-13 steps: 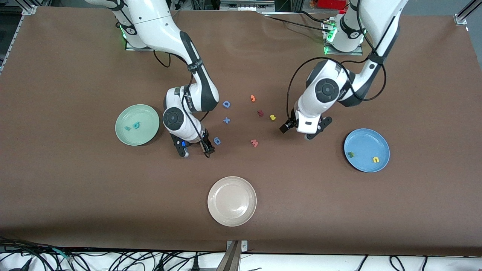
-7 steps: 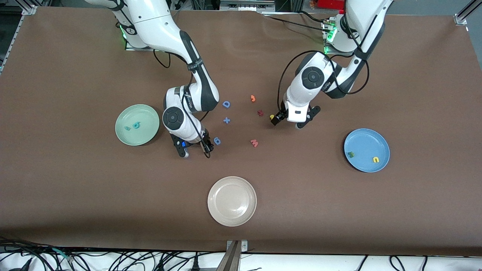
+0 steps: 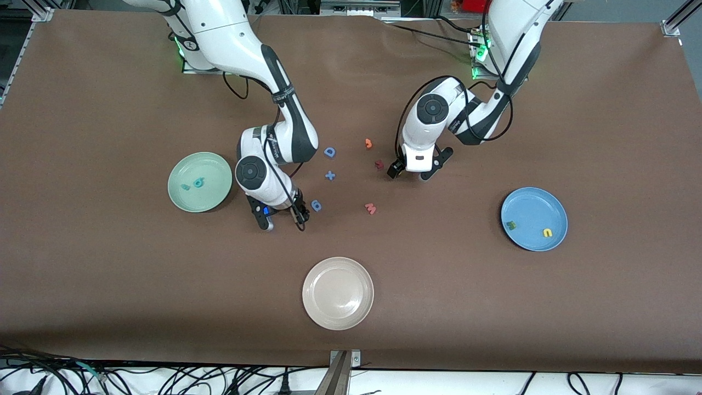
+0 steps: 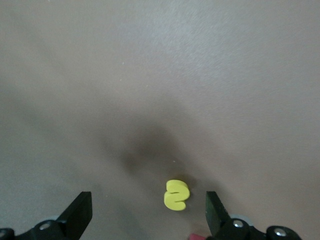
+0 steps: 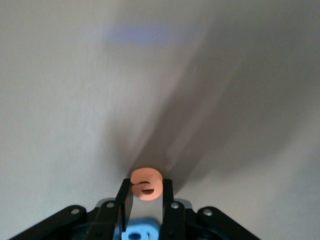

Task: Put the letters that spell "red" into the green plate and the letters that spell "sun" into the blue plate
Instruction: 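Grasp the yellow 'z' with the left gripper while the right gripper lifts the 'e'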

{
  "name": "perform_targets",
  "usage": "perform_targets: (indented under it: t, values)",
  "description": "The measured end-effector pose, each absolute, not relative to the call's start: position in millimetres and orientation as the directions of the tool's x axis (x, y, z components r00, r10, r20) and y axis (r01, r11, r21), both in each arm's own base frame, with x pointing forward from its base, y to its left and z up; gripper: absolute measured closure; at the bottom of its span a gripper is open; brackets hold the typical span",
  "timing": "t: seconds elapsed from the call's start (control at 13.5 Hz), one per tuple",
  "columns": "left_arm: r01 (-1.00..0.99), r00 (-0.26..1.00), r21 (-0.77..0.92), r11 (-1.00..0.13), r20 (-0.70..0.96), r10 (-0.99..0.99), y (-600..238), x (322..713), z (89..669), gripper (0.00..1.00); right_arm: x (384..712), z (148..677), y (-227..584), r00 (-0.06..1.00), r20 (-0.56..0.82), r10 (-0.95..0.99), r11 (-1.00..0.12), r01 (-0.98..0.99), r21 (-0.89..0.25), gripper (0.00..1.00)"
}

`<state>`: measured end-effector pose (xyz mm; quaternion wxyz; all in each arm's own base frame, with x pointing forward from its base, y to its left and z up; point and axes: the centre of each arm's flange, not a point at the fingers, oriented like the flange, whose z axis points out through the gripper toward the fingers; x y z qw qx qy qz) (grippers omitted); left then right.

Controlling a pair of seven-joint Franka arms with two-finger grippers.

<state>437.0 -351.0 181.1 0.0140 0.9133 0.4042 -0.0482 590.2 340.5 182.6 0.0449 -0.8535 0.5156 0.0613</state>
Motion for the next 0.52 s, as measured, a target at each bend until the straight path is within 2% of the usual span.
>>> perform_targets:
  t: [0.22, 0.52]
  values:
    - [0.733, 0.674, -0.028, -0.680, -0.107, 0.731, -354.5, 431.2, 171.4, 0.00, 607.8, 208.3, 307.2, 0.504, -0.139, -0.853, -0.515, -0.856, 0.056, 0.72]
    - [0.717, 0.693, -0.012, -0.697, -0.097, 0.714, -361.9, 433.9, 172.9, 0.00, 620.4, 250.2, 222.3, 0.610, -0.211, -0.764, -0.644, -0.743, 0.181, 0.72]
